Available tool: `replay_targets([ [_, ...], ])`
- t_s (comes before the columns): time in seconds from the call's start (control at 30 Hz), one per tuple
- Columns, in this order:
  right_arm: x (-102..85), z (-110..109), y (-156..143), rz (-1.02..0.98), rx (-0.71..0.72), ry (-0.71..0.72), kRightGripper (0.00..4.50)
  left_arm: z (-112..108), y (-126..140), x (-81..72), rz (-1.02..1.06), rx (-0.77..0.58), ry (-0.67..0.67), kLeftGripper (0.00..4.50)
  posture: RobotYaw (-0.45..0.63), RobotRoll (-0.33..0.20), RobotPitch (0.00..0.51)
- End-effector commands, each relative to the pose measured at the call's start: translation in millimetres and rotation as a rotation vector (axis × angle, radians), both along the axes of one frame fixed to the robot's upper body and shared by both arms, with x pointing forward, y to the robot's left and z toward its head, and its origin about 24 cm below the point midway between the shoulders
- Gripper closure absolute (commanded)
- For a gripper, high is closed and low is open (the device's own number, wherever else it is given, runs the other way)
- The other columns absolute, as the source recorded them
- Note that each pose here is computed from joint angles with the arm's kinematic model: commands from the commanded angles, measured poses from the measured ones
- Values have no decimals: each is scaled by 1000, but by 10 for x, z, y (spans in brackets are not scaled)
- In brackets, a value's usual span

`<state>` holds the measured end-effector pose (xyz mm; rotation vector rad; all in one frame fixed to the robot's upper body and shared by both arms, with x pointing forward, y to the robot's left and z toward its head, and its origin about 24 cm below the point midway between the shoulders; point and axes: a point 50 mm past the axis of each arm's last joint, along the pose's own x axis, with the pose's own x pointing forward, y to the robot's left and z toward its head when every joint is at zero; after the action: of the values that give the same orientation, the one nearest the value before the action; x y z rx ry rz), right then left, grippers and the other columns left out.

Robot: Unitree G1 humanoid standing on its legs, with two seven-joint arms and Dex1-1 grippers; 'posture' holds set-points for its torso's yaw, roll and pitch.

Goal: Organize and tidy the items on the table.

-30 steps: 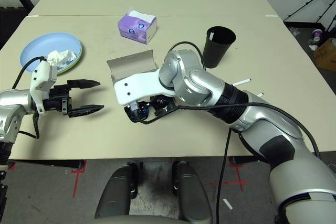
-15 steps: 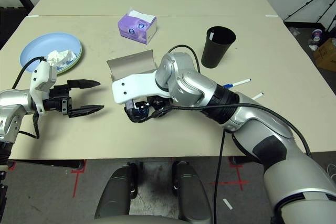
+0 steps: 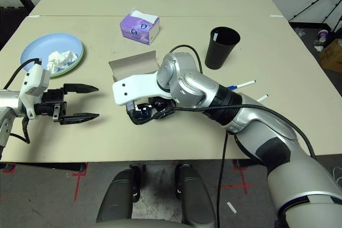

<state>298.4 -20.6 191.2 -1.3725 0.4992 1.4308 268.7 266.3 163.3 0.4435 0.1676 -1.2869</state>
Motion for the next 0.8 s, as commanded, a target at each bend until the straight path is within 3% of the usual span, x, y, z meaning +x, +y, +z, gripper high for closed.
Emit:
replay_targets([
  [0.03,-7,-22,-4,19,-25,-3,0,0,-19,-60,-59,51,-7,31,30,0,173],
  [0.8,27,-88,57,38,-30,-42,0,-34,-30,-69,-55,59,2,31,33,0,169],
])
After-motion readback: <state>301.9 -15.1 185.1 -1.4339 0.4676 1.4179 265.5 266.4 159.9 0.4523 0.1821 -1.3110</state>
